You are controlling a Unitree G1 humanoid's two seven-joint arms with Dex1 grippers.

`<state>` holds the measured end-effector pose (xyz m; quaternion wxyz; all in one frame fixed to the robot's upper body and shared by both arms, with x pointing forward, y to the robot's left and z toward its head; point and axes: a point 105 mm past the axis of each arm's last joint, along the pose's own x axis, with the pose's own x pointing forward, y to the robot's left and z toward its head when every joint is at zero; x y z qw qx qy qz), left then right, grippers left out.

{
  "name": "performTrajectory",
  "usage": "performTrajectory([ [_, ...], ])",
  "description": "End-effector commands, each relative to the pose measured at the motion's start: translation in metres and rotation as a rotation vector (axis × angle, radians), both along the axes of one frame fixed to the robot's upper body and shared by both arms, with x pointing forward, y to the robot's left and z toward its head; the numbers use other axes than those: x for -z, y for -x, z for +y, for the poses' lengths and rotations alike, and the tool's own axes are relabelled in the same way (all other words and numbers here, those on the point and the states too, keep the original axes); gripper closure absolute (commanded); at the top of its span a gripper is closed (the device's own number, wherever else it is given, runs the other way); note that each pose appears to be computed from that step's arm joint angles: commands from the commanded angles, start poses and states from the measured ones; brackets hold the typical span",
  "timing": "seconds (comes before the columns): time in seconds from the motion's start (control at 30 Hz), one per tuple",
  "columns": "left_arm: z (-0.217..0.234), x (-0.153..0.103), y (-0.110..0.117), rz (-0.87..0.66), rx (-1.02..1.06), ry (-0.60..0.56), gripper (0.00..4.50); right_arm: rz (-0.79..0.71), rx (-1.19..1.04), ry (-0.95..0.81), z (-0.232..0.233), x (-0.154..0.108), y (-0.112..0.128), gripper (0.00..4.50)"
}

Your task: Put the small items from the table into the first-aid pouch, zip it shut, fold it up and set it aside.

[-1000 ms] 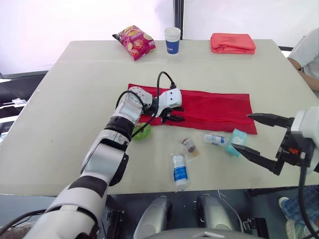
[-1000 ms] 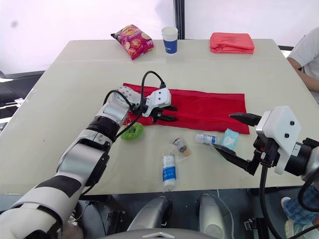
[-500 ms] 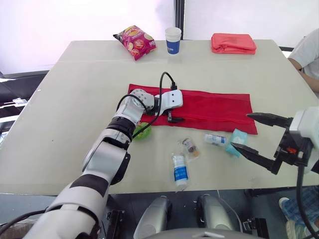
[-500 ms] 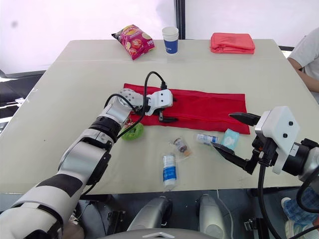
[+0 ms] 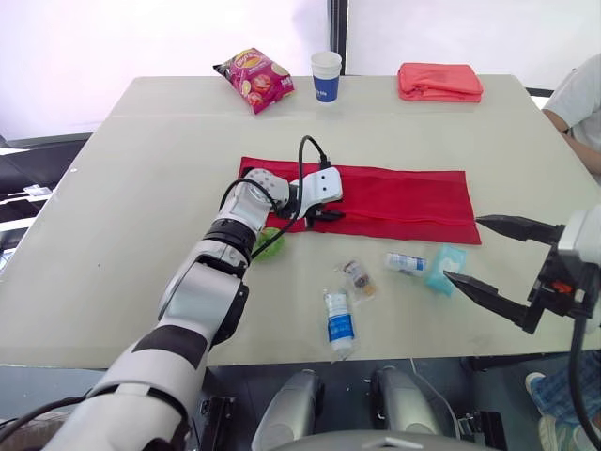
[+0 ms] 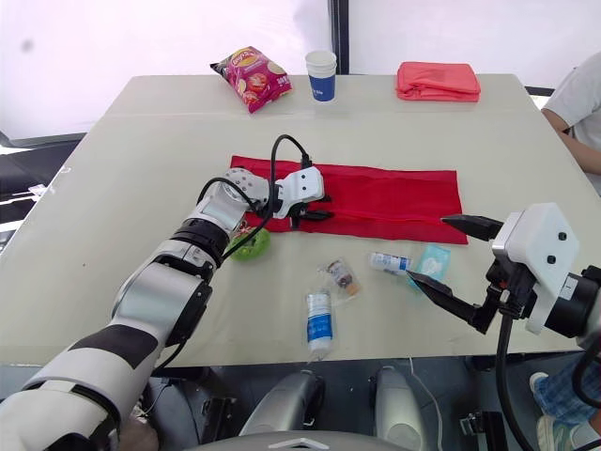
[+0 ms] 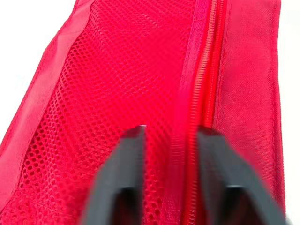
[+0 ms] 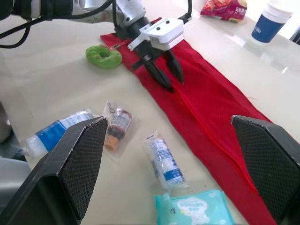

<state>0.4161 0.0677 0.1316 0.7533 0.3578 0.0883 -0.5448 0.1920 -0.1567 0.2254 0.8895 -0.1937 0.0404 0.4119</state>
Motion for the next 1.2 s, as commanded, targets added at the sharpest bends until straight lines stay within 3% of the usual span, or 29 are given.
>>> performTrajectory([
  [0.03, -0.007, -0.026, -0.004, -0.004, 0.002, 0.083, 4.4, -0.046, -0.01, 0.023, 0.002, -0.008, 0.005, 0.0],
  [0.13, -0.011, -0.03, 0.001, 0.087, 0.025, 0.13, 4.4, -0.044, -0.006, 0.024, 0.001, -0.009, 0.006, 0.0],
  [0.17, -0.012, -0.031, 0.002, 0.092, 0.036, 0.136, 3.98, -0.043, -0.005, 0.026, 0.001, -0.008, 0.006, 0.0],
  [0.23, -0.011, -0.034, -0.003, 0.01, 0.023, 0.108, 3.64, -0.042, -0.005, 0.026, 0.001, -0.009, 0.006, 0.0],
  [0.33, -0.009, -0.034, -0.004, -0.025, 0.024, 0.083, 2.25, -0.042, -0.005, 0.025, 0.001, -0.008, 0.006, 0.0],
  [0.37, -0.009, -0.032, -0.004, -0.042, 0.03, 0.06, 2.0, -0.042, -0.005, 0.025, 0.002, -0.008, 0.006, 0.0],
  [0.67, -0.007, -0.023, -0.007, -0.18, 0.047, -0.064, 2.0, -0.045, -0.001, 0.027, 0.003, -0.007, 0.006, 0.0],
  [0.77, -0.01, -0.025, -0.005, -0.138, 0.058, -0.029, 2.8, -0.043, 0.0, 0.025, 0.003, -0.007, 0.006, 0.0],
  [0.87, -0.008, -0.025, -0.003, -0.064, 0.051, 0.013, 4.25, -0.036, 0.006, 0.021, 0.003, -0.006, 0.006, 0.0],
  [0.9, -0.009, -0.027, -0.003, -0.025, 0.041, 0.044, 4.46, -0.028, 0.008, 0.012, 0.004, -0.006, 0.006, 0.0],
  [1.07, -0.013, -0.034, -0.001, 0.049, 0.031, 0.117, 4.46, 0.095, -0.013, -0.126, 0.017, 0.0, 0.01, 0.0],
  [1.2, -0.017, -0.034, 0.0, 0.059, 0.038, 0.125, 4.46, 0.346, -0.047, -0.262, 0.047, 0.027, 0.019, 0.0],
])
